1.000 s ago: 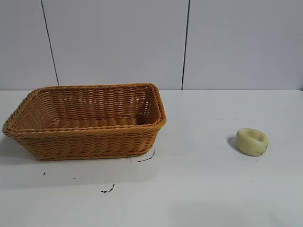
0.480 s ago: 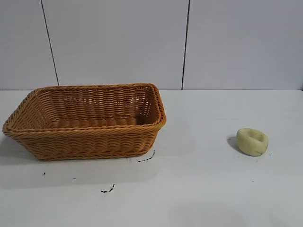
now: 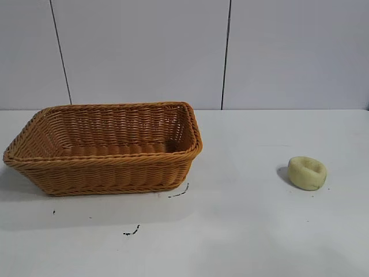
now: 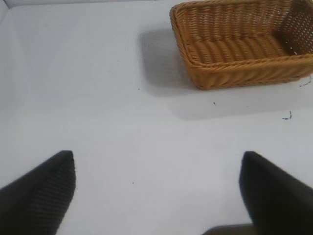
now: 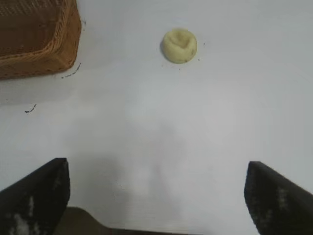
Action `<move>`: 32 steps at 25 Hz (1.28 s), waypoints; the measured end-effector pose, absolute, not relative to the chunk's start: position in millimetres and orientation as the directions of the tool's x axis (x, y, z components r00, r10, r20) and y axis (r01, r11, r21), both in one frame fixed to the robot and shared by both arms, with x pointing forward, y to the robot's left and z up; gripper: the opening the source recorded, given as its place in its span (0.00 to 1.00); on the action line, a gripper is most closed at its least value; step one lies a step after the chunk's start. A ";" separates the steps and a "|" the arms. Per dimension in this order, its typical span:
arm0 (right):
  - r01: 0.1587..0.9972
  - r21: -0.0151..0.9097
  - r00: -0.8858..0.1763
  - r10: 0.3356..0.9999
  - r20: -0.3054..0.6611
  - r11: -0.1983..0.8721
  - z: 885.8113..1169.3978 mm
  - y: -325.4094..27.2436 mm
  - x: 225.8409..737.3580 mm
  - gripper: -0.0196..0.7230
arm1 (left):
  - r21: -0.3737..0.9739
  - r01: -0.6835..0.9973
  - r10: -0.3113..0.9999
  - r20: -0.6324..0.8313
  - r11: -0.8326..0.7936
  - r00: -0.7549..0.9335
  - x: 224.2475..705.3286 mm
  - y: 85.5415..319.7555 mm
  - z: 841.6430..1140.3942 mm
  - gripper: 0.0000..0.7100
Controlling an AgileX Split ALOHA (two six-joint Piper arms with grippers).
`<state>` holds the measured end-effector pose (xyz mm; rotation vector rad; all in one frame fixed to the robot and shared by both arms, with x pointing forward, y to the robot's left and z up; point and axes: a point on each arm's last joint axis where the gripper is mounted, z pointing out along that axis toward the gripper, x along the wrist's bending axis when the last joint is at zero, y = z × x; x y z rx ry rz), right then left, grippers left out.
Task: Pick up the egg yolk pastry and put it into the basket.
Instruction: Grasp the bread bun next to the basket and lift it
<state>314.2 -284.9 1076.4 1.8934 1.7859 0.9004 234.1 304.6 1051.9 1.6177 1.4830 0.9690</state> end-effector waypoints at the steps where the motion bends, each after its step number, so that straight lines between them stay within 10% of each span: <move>1: 0.767 0.631 -0.006 0.982 0.188 -0.116 1076.9 -284.7 327.0 0.96 | 0.890 0.451 0.997 0.055 -0.073 0.053 234.1 304.6 1051.9 0.98; 13: 0.956 0.286 0.022 0.991 0.132 -0.059 1050.9 -284.4 487.1 0.96 | 0.890 0.451 0.997 0.055 -0.073 0.053 234.1 304.6 1051.9 0.98; 32: 0.975 0.177 -0.151 0.985 0.080 0.135 962.1 -259.4 627.7 0.96 | 0.890 0.451 0.997 0.055 -0.073 0.053 234.1 304.6 1051.9 0.98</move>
